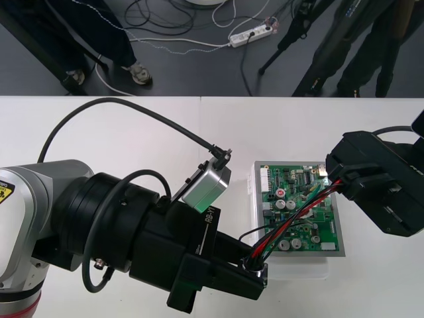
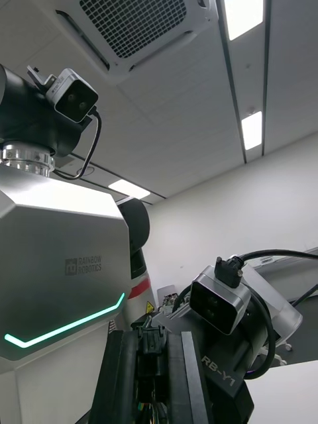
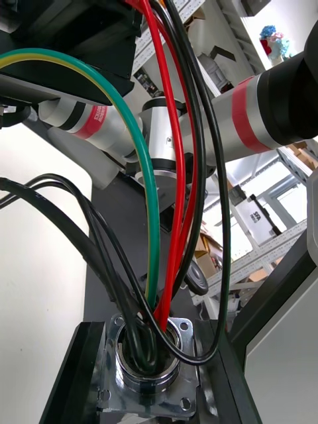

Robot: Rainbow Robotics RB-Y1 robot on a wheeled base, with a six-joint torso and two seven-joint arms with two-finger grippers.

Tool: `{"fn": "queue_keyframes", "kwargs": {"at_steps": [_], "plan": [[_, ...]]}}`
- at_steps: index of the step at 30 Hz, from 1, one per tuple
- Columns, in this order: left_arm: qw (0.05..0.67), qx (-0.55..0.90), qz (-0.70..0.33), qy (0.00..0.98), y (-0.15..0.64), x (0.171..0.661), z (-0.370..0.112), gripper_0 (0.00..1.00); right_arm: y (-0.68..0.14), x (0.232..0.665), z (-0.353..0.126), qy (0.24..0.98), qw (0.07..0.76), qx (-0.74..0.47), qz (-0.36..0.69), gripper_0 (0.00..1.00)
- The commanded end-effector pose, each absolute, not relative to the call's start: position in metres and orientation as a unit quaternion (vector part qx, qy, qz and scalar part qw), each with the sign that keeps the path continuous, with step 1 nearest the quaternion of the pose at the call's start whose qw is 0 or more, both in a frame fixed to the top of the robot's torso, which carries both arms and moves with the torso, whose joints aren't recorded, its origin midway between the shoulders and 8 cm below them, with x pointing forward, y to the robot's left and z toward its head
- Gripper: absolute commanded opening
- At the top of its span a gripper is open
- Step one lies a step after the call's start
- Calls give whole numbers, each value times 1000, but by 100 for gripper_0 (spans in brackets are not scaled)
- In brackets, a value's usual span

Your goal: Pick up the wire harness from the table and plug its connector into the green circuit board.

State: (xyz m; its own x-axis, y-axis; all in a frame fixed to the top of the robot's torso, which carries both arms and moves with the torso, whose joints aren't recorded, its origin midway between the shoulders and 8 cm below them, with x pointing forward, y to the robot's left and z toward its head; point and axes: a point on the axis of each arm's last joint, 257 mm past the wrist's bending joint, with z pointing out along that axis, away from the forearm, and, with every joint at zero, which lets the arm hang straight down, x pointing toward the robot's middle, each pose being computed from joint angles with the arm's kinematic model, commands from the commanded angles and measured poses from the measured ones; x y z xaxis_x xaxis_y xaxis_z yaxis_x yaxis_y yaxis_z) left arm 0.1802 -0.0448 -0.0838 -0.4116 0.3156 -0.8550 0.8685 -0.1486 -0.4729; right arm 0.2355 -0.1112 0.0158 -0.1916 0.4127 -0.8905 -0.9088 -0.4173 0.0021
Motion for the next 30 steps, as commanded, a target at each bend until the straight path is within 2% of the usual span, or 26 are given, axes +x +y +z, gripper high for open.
{"fn": "queue_keyframes", "kwargs": {"at_steps": [1, 3, 5, 13, 30], "plan": [[293, 502, -587, 564, -58, 184, -59, 79, -115, 238, 22, 282, 464, -449, 709, 0], [304, 502, -582, 563, -59, 188, -59, 95, -116, 239, 21, 283, 465, -448, 709, 0], [310, 502, -576, 566, -60, 192, -61, 100, -115, 238, 21, 283, 465, -448, 709, 0], [328, 493, -569, 571, -62, 202, -59, 100, -116, 240, 21, 284, 466, -448, 709, 0], [407, 470, -534, 573, -48, 245, -44, 100, -118, 244, 20, 288, 469, -444, 708, 0]]}}
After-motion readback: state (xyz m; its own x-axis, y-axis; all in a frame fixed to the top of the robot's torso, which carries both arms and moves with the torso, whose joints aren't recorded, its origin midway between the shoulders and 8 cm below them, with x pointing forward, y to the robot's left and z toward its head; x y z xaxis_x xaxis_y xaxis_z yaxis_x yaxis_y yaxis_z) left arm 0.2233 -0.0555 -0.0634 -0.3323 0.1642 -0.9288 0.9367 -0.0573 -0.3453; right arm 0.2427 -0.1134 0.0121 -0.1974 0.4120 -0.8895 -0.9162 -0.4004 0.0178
